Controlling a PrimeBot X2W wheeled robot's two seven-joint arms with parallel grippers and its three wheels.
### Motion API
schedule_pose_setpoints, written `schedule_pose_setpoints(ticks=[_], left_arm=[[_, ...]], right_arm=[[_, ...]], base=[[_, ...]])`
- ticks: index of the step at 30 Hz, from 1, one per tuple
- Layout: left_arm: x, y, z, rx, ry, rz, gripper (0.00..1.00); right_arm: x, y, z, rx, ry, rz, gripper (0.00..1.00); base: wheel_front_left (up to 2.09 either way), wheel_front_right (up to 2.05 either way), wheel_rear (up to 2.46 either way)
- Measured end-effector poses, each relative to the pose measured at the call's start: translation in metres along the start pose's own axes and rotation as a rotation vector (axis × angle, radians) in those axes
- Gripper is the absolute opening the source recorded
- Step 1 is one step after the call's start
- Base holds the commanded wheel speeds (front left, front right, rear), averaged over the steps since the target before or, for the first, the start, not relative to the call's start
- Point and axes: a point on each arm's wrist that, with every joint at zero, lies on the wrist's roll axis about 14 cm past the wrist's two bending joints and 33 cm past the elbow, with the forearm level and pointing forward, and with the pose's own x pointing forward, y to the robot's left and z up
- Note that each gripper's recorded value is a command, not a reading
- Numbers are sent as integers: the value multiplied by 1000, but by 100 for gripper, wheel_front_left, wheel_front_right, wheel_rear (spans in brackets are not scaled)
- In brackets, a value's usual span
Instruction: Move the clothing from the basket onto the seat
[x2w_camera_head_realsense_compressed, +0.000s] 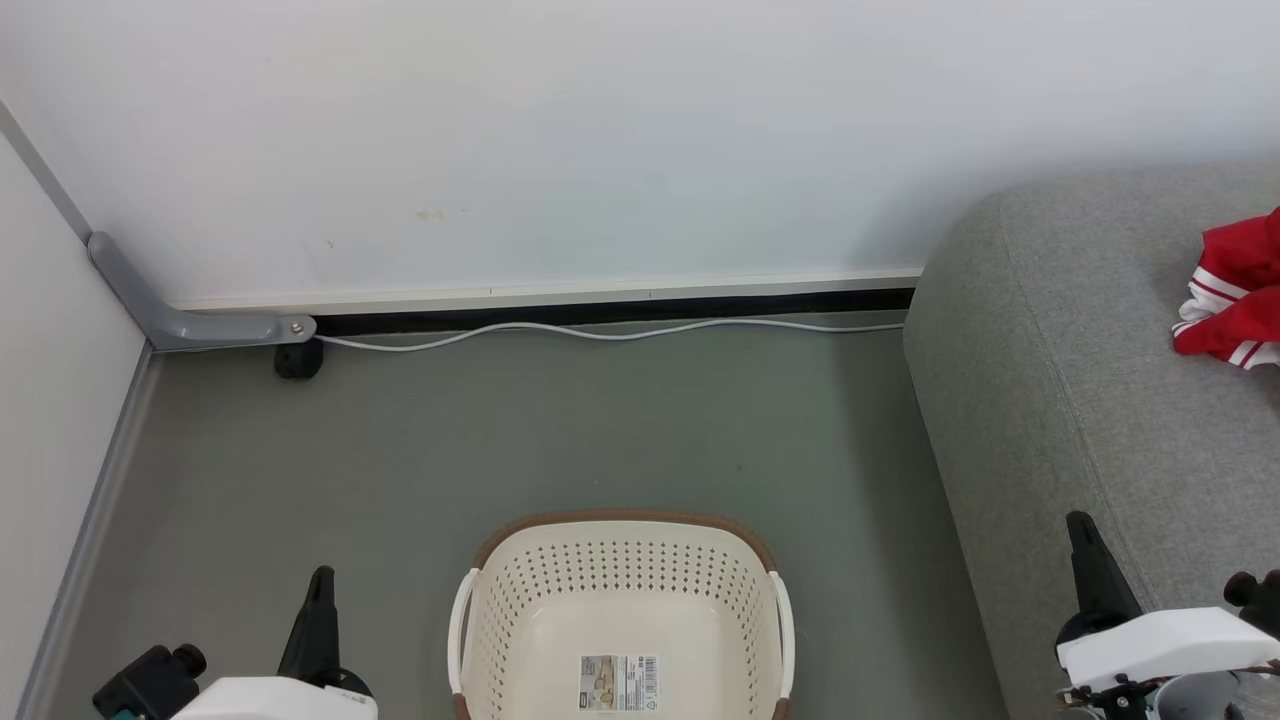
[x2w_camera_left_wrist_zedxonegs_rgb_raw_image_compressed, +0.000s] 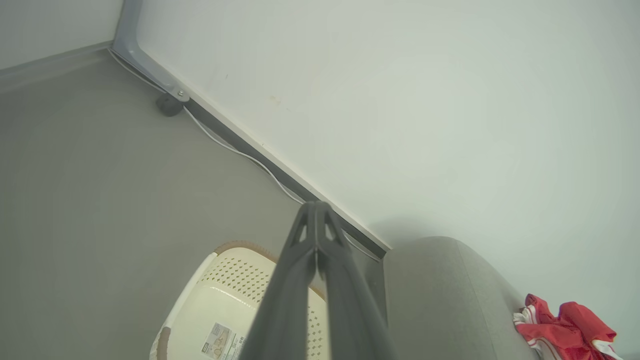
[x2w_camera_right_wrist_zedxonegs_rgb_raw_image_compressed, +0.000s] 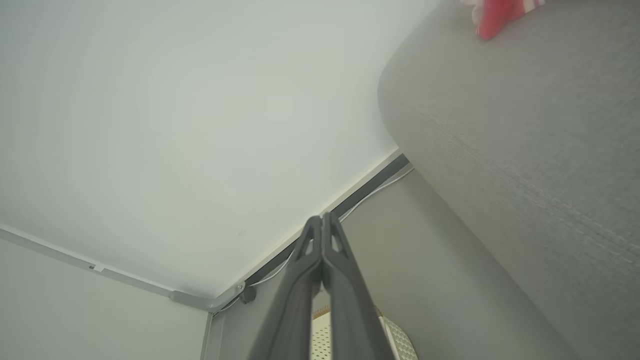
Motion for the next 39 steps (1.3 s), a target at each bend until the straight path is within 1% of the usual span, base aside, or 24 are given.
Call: schedule_pose_setpoints(ticks=[6, 7, 21, 39], left_arm=[[0, -1, 2, -66, 1, -3, 0], [1, -2, 3, -92, 2, -8, 0], [4, -8, 9, -242, 2, -23, 0], [7, -19, 18, -437, 3, -71, 0]], right_arm=[[0, 1, 1, 69, -2, -3, 0], [0, 1, 2, 91, -4, -3, 0], [1, 3, 9, 246, -18, 0, 0], [1, 6, 17, 447, -29, 13, 0]], base=[[0, 0, 0], [0, 0, 0], [0, 0, 0], [0, 0, 0]])
